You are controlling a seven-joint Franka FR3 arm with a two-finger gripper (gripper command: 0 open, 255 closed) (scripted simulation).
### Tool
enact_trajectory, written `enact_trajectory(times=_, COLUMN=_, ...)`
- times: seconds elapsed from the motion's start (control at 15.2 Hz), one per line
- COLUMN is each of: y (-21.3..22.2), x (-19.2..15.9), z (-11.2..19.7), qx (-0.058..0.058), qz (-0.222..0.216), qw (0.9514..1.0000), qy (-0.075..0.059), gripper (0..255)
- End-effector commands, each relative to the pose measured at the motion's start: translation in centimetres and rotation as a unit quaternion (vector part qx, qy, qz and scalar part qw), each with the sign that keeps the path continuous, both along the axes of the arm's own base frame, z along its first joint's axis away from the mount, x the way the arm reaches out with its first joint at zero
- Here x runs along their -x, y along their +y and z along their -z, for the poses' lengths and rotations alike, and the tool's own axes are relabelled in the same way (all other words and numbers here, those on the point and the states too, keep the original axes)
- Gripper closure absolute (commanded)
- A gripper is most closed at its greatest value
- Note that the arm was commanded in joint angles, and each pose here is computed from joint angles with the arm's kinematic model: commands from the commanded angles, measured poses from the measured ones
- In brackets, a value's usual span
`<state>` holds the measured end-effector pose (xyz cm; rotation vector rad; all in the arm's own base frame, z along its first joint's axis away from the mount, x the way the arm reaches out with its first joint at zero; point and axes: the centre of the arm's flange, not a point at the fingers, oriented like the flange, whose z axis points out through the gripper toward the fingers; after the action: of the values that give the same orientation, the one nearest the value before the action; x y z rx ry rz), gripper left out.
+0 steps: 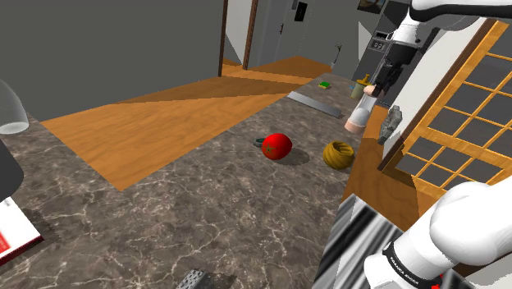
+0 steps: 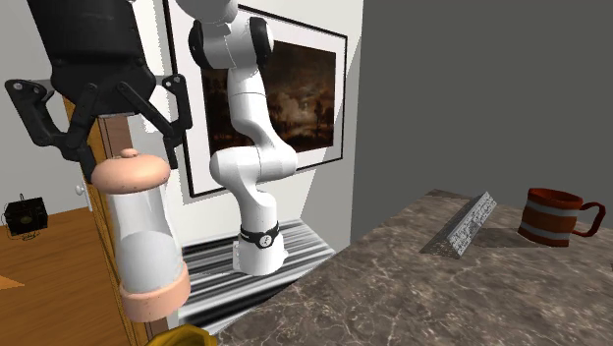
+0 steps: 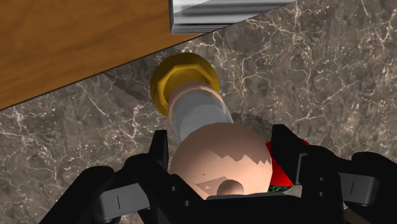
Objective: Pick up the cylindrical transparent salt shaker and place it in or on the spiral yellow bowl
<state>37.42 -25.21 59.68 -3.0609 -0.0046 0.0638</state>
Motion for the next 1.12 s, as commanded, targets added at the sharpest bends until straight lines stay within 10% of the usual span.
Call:
enact_trajectory(times=0.0, y=-0.1, x=0.0, z=1.2, qx=0.0, qz=0.0, qw=1.0, qy=0.0, gripper=255)
enact_trajectory(times=1.06, y=-0.1, x=0.0, z=9.7, qx=0.0, qz=0.0, qw=1.0, qy=0.0, gripper=255)
